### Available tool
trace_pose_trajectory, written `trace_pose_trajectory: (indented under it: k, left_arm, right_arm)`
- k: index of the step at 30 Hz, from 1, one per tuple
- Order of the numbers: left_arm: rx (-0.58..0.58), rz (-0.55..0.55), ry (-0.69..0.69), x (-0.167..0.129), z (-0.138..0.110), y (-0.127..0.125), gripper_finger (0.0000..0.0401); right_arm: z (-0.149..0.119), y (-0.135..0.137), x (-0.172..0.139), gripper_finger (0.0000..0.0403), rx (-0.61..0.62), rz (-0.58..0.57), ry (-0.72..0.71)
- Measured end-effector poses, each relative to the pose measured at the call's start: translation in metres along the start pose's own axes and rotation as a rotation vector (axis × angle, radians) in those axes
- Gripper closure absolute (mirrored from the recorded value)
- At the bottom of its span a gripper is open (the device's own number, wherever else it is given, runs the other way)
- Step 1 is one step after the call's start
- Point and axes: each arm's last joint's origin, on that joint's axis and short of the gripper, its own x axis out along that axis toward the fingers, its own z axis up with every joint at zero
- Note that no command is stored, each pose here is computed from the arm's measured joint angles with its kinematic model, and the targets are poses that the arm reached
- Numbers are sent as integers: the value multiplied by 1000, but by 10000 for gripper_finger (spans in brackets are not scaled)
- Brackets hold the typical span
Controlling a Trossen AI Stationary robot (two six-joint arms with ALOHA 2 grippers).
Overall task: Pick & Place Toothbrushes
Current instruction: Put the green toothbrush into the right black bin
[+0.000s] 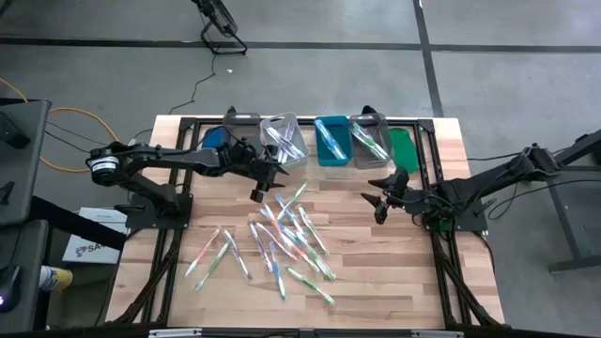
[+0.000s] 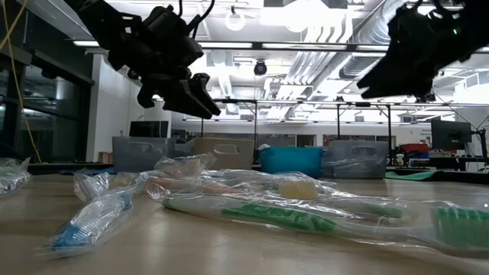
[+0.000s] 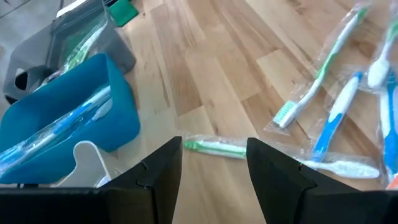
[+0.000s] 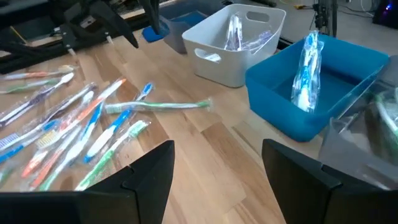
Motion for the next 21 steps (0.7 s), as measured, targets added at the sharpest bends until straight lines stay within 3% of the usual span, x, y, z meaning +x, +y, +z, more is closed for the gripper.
trace_pose_trajectory:
  k: [8,15,21]
  left_arm:
    - [-86,47,-59,3,-17,-13,227]
    - [-175,46,-64,4,-16,-16,227]
    - [-253,148,18,8,-13,-24,227]
  right_arm:
    - [-30,-3,4,167,89,127,-77]
    - [-44,-11,5,167,86,133,-81]
    - [-55,-19,4,167,101,130,-95]
